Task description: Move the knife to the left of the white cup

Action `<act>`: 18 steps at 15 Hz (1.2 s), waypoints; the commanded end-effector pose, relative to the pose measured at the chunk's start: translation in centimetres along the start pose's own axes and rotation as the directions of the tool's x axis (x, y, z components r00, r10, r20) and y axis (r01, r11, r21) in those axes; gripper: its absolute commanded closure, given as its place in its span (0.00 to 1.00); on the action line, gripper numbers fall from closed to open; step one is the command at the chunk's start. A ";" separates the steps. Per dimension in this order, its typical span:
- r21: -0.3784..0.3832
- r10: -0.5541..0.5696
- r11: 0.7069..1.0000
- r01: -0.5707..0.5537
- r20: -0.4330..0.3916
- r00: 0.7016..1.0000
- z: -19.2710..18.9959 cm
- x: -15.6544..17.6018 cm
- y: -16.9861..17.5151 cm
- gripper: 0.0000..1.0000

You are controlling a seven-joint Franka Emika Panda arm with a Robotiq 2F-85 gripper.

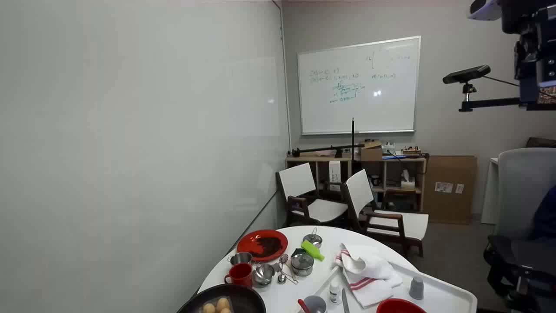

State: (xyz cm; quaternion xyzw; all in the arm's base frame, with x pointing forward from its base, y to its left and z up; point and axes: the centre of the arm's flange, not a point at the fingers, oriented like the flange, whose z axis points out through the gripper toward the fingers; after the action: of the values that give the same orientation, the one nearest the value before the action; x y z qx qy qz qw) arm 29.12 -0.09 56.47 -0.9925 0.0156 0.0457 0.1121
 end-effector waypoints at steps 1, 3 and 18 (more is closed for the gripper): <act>0.000 0.000 1.000 0.000 -0.001 1.000 0.0 0.0 0.0 0.00; 0.000 0.000 1.000 0.000 -0.001 1.000 0.0 0.0 0.0 0.00; -0.061 0.199 0.971 -0.231 -0.325 0.924 7.1 4.9 0.8 0.00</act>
State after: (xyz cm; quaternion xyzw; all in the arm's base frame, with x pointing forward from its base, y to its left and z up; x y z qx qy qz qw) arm 32.42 0.12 52.11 -0.9882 0.1094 -0.0719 0.0789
